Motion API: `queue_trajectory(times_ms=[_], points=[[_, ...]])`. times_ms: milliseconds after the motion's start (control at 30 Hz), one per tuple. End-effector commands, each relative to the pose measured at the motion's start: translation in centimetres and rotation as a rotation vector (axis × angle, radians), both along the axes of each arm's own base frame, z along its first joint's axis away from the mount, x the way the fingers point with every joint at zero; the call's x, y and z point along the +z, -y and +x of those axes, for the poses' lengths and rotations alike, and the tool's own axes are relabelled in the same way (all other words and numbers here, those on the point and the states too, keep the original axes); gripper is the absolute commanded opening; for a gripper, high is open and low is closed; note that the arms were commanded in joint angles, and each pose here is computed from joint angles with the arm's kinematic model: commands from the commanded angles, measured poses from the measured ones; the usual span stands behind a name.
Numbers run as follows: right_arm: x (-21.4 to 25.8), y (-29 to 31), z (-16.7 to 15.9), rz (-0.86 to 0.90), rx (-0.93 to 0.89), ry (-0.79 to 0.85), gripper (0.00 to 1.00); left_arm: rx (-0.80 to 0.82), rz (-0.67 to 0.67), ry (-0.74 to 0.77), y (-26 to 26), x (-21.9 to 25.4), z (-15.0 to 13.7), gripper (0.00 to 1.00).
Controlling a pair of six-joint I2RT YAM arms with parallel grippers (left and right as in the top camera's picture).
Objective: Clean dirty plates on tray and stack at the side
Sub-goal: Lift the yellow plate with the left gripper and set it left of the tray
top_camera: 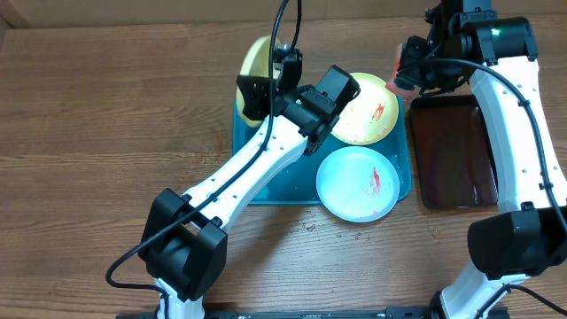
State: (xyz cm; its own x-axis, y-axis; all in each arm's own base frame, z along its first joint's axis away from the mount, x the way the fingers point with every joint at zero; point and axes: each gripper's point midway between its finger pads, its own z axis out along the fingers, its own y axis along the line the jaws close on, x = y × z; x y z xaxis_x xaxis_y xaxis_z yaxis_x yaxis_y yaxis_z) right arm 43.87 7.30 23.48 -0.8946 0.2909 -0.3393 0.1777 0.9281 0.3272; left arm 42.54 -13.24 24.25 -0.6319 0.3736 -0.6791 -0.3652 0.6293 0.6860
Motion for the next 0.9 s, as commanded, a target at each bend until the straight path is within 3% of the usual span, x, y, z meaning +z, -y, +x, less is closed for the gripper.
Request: queue_trajectory(times_ms=[0, 267, 433, 600, 867], points=[[0.8, 0.1, 0.1, -0.002, 0.008, 0.025, 0.04, -0.084, -0.219, -0.139, 1.9, -2.7, -0.2, 0.04], [0.8, 0.1, 0.1, -0.003, 0.008, 0.024, 0.04, -0.106, -0.517, -0.403, 1.5, -7.9, -0.6, 0.04], [0.8, 0.1, 0.1, -0.002, 0.008, 0.024, 0.04, -0.129, -0.798, -0.569, -0.6, -9.5, -0.8, 0.05], [0.8, 0.1, 0.1, -0.003, 0.008, 0.024, 0.04, -0.162, -1.116, -0.571, -5.8, -7.4, -0.1, 0.04], [0.8, 0.1, 0.1, -0.002, 0.008, 0.025, 0.04, 0.068, -1.200, -0.500, -17.4, -9.2, -1.4, 0.04]])
